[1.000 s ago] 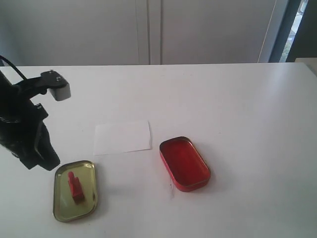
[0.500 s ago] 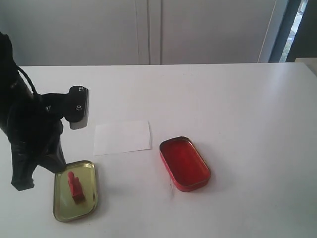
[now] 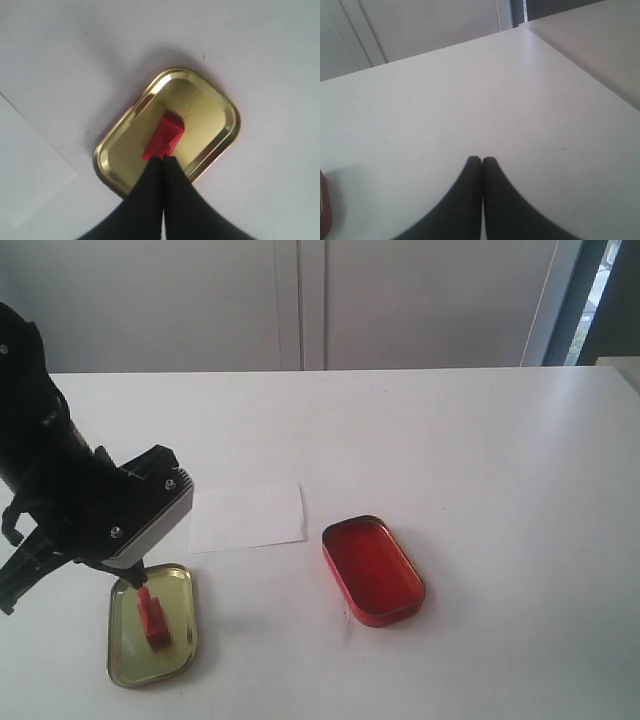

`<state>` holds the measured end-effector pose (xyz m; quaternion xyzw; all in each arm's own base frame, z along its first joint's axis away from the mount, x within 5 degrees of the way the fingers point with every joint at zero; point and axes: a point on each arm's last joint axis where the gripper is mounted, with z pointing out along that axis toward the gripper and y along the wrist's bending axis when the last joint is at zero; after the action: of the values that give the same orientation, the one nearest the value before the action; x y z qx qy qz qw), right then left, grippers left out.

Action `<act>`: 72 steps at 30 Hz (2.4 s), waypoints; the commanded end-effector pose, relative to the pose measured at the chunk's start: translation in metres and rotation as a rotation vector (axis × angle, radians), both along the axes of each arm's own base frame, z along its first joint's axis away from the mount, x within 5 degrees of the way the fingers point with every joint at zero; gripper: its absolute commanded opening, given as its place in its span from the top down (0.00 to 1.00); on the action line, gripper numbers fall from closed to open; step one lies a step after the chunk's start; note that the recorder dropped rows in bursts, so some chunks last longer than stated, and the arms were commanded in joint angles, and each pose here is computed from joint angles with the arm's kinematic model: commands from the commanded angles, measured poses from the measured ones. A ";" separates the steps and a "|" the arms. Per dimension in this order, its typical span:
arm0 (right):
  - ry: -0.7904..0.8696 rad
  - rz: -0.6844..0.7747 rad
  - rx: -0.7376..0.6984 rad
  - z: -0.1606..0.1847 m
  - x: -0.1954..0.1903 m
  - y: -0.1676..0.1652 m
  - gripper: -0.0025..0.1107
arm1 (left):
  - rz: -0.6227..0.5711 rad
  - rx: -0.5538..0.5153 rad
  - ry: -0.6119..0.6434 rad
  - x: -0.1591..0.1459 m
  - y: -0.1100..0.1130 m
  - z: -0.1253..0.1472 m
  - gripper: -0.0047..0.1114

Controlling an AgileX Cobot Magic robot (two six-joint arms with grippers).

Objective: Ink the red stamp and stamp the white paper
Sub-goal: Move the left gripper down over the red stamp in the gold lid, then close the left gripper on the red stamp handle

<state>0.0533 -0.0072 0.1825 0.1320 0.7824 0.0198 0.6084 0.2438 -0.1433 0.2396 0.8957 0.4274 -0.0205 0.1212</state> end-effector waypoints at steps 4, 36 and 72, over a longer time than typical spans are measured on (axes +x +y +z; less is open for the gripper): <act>-0.007 -0.005 -0.001 0.000 0.000 0.000 0.98 | -0.245 0.032 -0.069 0.007 -0.003 -0.013 0.87; -0.007 -0.005 -0.001 0.000 0.000 0.000 0.98 | -0.398 0.108 -0.016 0.024 -0.008 -0.059 0.45; -0.007 -0.005 -0.001 0.000 0.000 0.000 0.98 | -0.398 0.122 0.017 0.028 -0.010 -0.077 0.96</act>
<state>0.0533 -0.0072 0.1825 0.1320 0.7824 0.0198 0.6084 0.2763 -0.1535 0.1640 0.9446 0.3216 -0.0190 0.0632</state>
